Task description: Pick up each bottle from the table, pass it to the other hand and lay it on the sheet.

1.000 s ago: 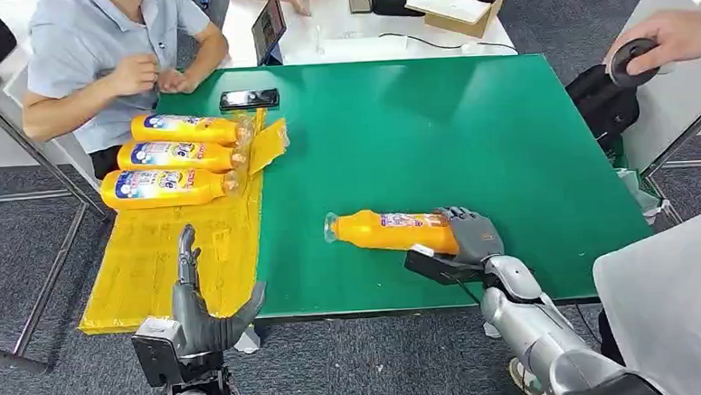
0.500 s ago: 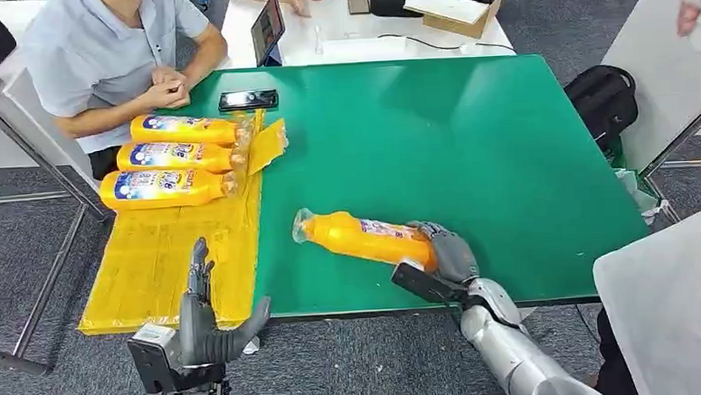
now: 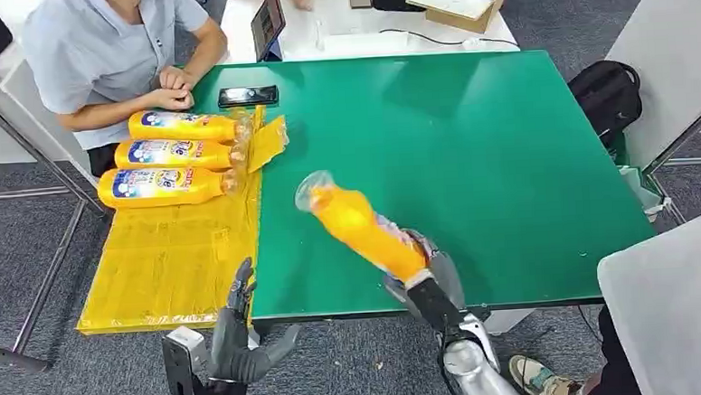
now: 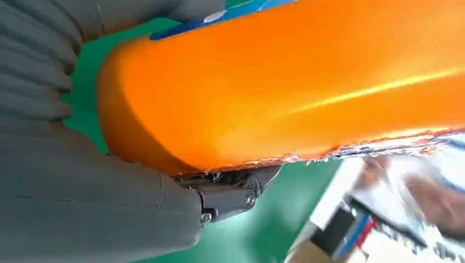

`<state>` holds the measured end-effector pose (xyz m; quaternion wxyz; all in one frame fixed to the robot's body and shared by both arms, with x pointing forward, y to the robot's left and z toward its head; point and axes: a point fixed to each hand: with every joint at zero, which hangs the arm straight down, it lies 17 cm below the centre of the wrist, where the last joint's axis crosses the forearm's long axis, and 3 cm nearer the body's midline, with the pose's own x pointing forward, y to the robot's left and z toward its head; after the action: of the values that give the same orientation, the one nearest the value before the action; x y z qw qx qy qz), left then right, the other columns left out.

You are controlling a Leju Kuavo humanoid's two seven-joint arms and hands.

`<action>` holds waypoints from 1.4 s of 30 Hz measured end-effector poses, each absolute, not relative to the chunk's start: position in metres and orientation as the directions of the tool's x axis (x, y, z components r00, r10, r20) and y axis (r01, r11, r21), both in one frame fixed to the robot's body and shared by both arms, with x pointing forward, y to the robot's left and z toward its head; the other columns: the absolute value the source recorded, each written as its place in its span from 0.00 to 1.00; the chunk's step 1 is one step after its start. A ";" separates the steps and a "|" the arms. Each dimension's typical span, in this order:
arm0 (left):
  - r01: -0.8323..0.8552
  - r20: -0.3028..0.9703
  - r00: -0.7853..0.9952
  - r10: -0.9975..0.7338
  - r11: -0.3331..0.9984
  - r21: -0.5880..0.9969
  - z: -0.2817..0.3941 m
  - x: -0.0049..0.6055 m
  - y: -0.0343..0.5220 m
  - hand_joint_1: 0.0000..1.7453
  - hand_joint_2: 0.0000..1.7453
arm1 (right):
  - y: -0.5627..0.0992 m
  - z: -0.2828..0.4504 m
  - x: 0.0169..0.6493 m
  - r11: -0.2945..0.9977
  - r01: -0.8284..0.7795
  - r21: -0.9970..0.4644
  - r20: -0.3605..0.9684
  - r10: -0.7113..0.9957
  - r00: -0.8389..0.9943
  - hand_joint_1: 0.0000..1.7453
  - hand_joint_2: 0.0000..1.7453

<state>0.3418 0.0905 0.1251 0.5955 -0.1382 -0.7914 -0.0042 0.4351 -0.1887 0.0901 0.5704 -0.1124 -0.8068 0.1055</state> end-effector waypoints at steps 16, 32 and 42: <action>0.331 0.878 -0.282 0.387 0.898 -0.290 0.159 0.329 0.073 0.00 1.00 | -0.094 0.116 0.389 0.966 -0.096 -0.242 0.880 0.177 -0.440 1.00 1.00; 0.431 0.812 -0.295 0.504 0.828 -0.358 0.196 0.322 0.058 0.00 1.00 | -0.056 0.087 0.366 0.940 -0.208 -0.271 0.895 0.166 -0.414 1.00 1.00; 0.465 0.839 -0.205 0.504 0.804 -0.370 0.187 0.329 0.043 0.00 1.00 | -0.051 0.079 0.368 0.926 -0.209 -0.315 0.886 0.207 -0.416 1.00 1.00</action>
<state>0.3289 0.0425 0.1875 0.5480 -0.3122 -0.7759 0.0179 0.3679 -0.0506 0.0787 0.5405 0.0005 -0.8190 0.1924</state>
